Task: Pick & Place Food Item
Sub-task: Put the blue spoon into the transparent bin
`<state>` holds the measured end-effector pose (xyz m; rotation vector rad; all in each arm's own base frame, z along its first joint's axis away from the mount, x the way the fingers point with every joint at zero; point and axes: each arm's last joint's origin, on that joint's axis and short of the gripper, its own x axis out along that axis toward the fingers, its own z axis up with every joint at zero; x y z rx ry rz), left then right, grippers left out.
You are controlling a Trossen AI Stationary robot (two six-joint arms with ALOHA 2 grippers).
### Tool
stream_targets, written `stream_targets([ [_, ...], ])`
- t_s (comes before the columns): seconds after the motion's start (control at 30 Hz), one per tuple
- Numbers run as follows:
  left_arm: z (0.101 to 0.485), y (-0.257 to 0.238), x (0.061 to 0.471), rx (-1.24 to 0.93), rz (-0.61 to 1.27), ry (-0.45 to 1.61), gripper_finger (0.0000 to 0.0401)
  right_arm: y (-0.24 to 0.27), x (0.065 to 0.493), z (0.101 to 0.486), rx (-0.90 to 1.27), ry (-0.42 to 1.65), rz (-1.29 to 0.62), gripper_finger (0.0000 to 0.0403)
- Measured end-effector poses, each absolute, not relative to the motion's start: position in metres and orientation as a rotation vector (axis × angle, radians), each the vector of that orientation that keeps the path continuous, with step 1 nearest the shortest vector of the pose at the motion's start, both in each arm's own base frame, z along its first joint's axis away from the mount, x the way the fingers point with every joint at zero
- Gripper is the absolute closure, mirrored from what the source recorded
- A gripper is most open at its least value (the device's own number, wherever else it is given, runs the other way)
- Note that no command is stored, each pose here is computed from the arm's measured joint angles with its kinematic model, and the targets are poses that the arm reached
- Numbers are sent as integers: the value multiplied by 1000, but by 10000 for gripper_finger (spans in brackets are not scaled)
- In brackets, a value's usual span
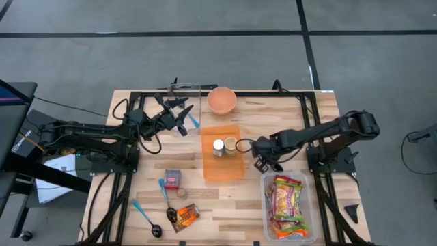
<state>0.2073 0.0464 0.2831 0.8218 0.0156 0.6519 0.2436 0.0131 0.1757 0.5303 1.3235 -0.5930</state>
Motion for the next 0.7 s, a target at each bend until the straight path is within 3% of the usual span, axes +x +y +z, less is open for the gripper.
stream_targets([
  [0.5,283,46,207,821,644,12,261,7,233,223,363,925,-714,403],
  [0.7,280,41,211,790,429,-62,261,9,246,239,222,700,-710,403],
])
